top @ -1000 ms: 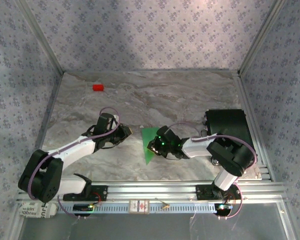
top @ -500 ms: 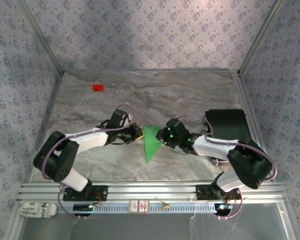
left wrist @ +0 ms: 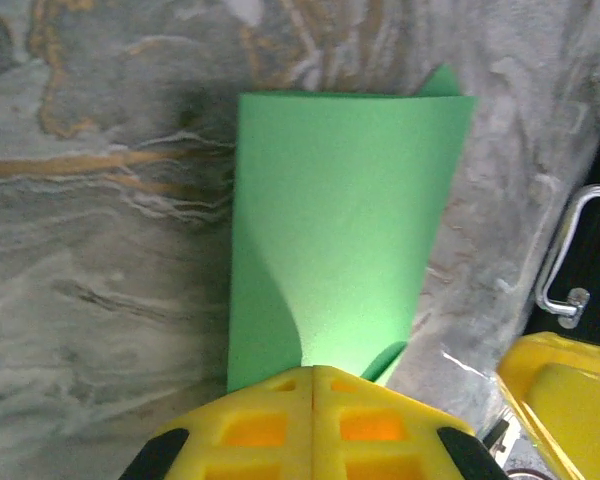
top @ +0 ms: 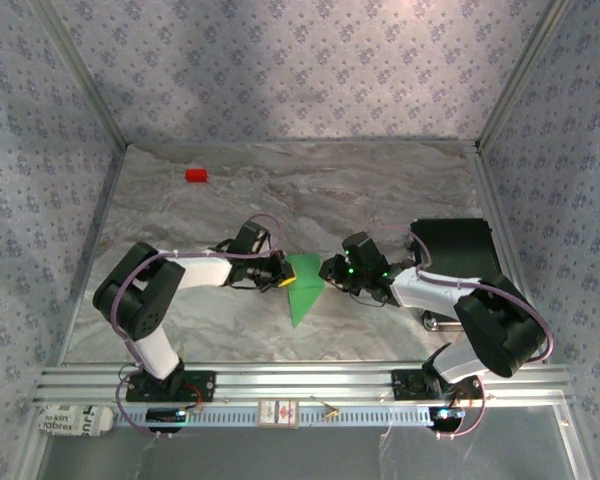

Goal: Fold a paper plane with a square sheet of paper (pick it up from the middle)
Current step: Fold the wing for the fifth time at the center of the table.

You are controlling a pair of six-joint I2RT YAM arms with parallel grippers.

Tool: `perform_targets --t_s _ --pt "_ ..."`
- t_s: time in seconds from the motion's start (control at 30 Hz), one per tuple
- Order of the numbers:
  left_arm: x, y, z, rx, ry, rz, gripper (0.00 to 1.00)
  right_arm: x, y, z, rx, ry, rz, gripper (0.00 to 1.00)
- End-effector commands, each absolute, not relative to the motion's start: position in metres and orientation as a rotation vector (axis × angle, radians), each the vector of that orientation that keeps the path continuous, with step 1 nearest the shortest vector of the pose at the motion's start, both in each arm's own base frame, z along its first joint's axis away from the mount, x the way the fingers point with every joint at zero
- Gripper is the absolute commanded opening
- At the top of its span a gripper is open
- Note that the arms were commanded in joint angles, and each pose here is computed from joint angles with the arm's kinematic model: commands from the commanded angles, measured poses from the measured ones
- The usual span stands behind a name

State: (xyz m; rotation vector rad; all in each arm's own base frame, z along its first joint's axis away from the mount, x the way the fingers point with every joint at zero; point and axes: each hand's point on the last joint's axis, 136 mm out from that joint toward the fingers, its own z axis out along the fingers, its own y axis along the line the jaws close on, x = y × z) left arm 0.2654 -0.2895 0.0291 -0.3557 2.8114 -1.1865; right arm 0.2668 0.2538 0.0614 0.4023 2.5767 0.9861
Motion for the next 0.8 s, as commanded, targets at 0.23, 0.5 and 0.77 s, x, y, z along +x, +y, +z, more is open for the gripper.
perform_targets --t_s 0.23,0.5,0.77 --pt "0.255 -0.283 0.003 -0.337 2.871 -1.142 0.04 0.254 0.247 0.043 0.354 2.691 1.010 0.33" --pt "0.247 -0.280 -0.004 -0.335 2.887 -1.150 0.03 0.253 0.251 0.039 0.334 2.717 1.064 0.36" --pt "0.249 -0.282 -0.002 -0.326 2.882 -1.158 0.03 0.260 0.253 0.034 0.333 2.734 1.064 0.36"
